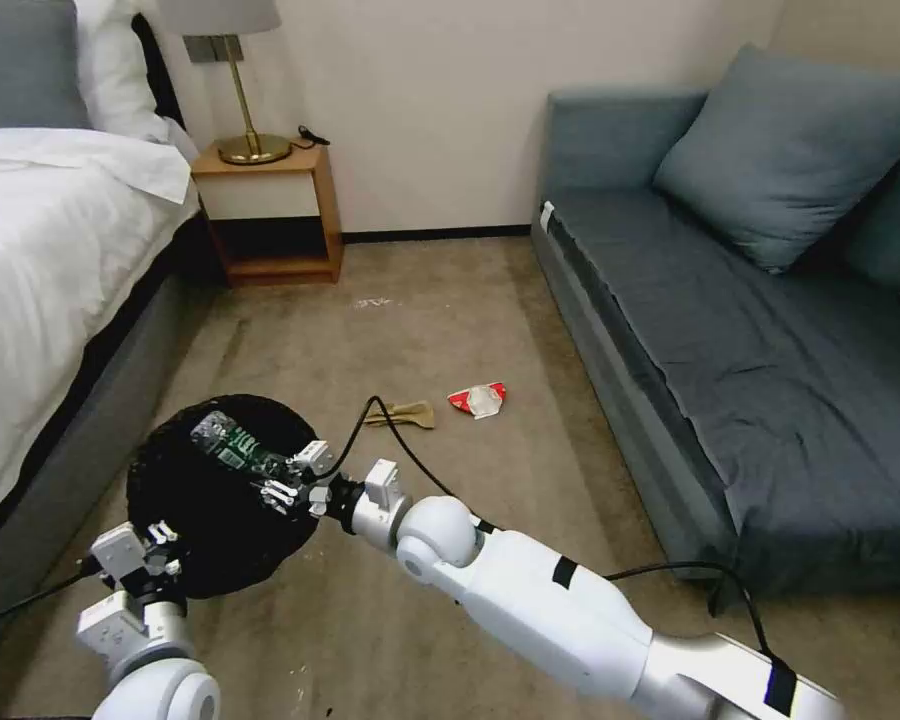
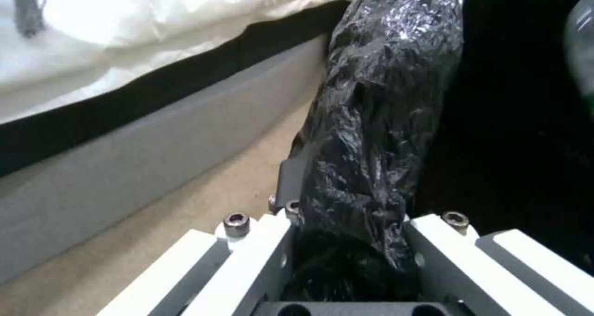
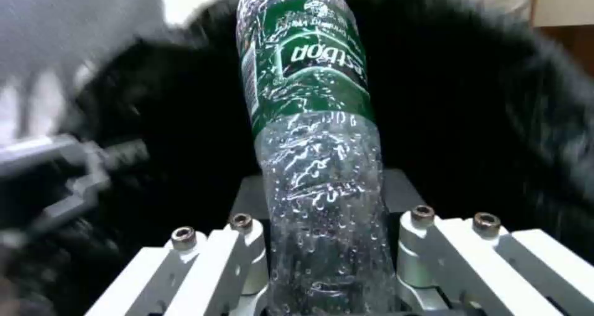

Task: Pick up the trash bin, then pick up the garbage on the floor and place it into the trash bin.

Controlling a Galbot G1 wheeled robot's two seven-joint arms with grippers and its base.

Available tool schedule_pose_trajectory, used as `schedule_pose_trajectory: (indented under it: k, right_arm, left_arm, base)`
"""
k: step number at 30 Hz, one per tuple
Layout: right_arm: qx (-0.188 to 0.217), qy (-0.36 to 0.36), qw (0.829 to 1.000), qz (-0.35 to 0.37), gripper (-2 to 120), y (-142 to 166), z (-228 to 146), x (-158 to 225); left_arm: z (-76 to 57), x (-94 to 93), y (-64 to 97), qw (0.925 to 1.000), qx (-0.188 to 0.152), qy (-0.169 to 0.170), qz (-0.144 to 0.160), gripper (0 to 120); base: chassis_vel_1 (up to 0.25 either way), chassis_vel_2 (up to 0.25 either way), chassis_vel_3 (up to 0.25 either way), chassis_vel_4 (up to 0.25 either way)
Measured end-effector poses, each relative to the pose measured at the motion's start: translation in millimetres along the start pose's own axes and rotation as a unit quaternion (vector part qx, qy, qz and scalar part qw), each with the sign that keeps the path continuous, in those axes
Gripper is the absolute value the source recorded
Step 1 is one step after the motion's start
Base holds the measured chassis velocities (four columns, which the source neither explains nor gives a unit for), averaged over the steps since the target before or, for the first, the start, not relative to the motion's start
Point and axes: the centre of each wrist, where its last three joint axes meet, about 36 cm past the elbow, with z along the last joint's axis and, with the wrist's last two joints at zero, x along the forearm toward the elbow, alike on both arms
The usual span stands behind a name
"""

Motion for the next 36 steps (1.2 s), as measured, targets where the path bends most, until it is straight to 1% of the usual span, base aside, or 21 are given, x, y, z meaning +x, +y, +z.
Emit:
schedule_pose_trajectory:
  k: [1,3,4,5,7,8,9,12,13,16,17,20,23,27,28,29,31,33,34,35,36]
  right_arm:
    - [0.005,0.002,1.0,0.004,28,0,2,0]
    - [0.012,0.004,1.0,0.014,36,1,5,1]
    - [0.012,0.004,1.0,0.014,36,1,5,1]
    - [0.013,0.004,1.0,0.016,39,1,6,2]
    - [0.016,0.005,1.0,0.019,50,0,8,5]
    - [0.016,0.005,1.0,0.019,50,0,8,5]
    - [0.017,0.005,1.0,0.018,53,0,8,6]
    - [0.02,0.005,1.0,0.017,68,-1,8,10]
    - [0.02,0.005,1.0,0.017,68,-1,8,10]
    - [0.022,0.005,1.0,0.015,83,0,9,11]
    - [0.022,0.005,1.0,0.015,83,0,9,11]
    - [0.026,0.002,1.0,0.014,96,1,9,9]
    - [0.031,-0.001,0.999,0.014,99,0,8,13]
    - [0.039,-0.003,0.999,0.014,100,-8,5,29]
    - [0.046,0.001,0.999,0.011,100,-15,4,43]
    - [0.046,0.001,0.999,0.011,100,-15,4,43]
    - [0.057,0.016,0.998,0.01,100,-30,4,67]
    - [0.075,0.057,0.995,0.013,100,-54,9,109]
    - [0.081,0.072,0.994,0.017,100,-61,11,121]
    - [0.081,0.072,0.994,0.017,100,-61,11,121]
    - [0.087,0.105,0.99,0.021,100,-76,18,146]
  left_arm:
    - [0.9,-0.6,-0.2,1.0,0.0,0.001,0.001,5]
    - [3.5,-2.9,-1.2,1.0,0.001,0.003,0.003,5]
    - [3.5,-2.9,-1.2,1.0,0.001,0.003,0.003,5]
    - [4.2,-3.7,-1.4,1.0,0.001,0.003,0.002,5]
    - [6.4,-6.8,-1.9,1.0,0.001,0.004,0.001,5]
    - [6.4,-6.8,-1.9,1.0,0.001,0.004,0.001,5]
    - [7.3,-7.8,-1.9,1.0,0.001,0.004,0.001,5]
    - [9.0,-9.9,-1.6,1.0,0.0,0.005,-0.002,5]
    - [9.0,-9.9,-1.6,1.0,0.0,0.005,-0.002,5]
    - [9.8,-11.8,-1.1,1.0,0.0,0.006,-0.004,4]
    - [9.8,-11.8,-1.1,1.0,0.0,0.006,-0.004,4]
    - [11.1,-13.2,-0.6,1.0,0.0,0.007,-0.005,4]
    - [11.5,-15.3,1.0,0.9999,0.0,0.004,-0.01,5]
    - [10.4,-18.9,4.6,0.9998,-0.002,-0.001,-0.018,4]
    - [8.9,-20.6,7.1,0.9997,-0.003,-0.003,-0.024,4]
    - [8.9,-20.6,7.1,0.9997,-0.003,-0.003,-0.024,4]
    - [7.0,-22.3,10.2,0.9994,-0.006,-0.003,-0.033,4]
    - [6.4,-22.5,13.5,0.9991,-0.011,-0.003,-0.041,4]
    - [6.7,-22.1,14.1,0.9991,-0.012,-0.002,-0.042,4]
    - [6.7,-22.1,14.1,0.9991,-0.012,-0.002,-0.042,4]
    - [7.4,-21.0,14.9,0.999,-0.016,-0.002,-0.043,4]
  base:
    - [0.0,0.0,0.0,0.0]
    - [0.0,0.0,0.0,0.0]
    - [0.0,0.0,0.0,0.0]
    - [0.0,0.0,0.0,0.0]
    - [0.0,0.0,0.0,0.0]
    - [0.0,0.0,0.0,0.0]
    - [0.0,0.0,0.0,0.0]
    - [0.0,0.0,0.0,0.0]
    - [0.0,0.0,0.0,0.0]
    - [0.0,0.0,0.0,0.0]
    - [0.0,0.0,0.0,0.0]
    - [0.0,0.0,0.0,0.0]
    - [0.0,0.0,0.0,0.0]
    - [0.0,0.0,0.0,0.0]
    - [0.0,0.0,0.0,0.0]
    - [0.0,0.0,0.0,0.0]
    - [0.0,0.0,0.0,0.0]
    - [0.0,0.0,0.0,0.0]
    - [0.0,0.0,0.0,0.0]
    - [0.0,0.0,0.0,0.0]
    - [0.0,0.0,0.0,0.0]
